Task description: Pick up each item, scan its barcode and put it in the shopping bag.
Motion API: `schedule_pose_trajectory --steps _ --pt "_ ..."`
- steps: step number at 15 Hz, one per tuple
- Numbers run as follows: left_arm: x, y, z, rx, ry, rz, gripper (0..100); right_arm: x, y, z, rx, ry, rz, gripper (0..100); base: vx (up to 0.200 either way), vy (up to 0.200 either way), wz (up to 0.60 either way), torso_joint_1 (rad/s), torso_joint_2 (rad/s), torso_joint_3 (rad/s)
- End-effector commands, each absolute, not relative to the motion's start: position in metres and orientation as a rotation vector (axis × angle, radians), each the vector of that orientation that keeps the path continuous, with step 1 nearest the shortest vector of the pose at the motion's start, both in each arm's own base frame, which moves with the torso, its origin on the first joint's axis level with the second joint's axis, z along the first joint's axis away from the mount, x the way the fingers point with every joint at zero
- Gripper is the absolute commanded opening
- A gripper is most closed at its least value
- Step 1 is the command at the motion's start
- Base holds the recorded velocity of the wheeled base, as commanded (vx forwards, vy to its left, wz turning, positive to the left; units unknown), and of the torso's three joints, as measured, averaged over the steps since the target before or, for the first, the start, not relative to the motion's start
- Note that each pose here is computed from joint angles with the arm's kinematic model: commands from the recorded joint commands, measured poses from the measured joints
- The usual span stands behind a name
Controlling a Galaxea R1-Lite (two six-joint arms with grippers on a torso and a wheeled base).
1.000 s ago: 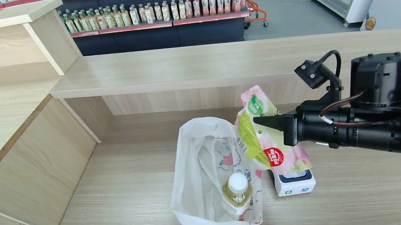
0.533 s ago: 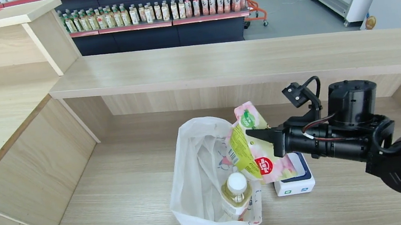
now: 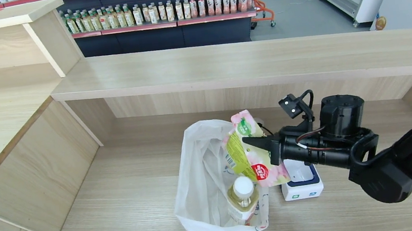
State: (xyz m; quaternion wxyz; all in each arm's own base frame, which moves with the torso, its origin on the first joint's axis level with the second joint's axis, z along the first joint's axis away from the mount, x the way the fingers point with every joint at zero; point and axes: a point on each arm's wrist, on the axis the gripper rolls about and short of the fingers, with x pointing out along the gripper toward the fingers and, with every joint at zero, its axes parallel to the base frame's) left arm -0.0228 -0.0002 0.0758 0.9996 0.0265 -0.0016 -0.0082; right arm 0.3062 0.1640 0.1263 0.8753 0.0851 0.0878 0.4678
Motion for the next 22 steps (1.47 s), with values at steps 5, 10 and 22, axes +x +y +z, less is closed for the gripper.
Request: schedule_pose_trajectory --steps 5,10,22 --pt "-0.023 0.000 0.076 0.054 -0.004 -0.017 100 0.327 0.172 0.104 0.180 0.202 0.983 0 0.000 0.000 0.00 0.000 0.00 0.000" --pt "-0.023 0.000 0.076 0.054 -0.004 -0.017 100 0.336 0.176 0.079 0.181 0.207 0.987 0 0.000 0.000 0.00 0.000 0.00 0.000" --pt "-0.023 0.000 0.076 0.054 -0.002 -0.018 100 0.358 0.183 0.090 0.178 0.124 0.996 100 0.000 0.000 0.00 0.000 0.00 0.000"
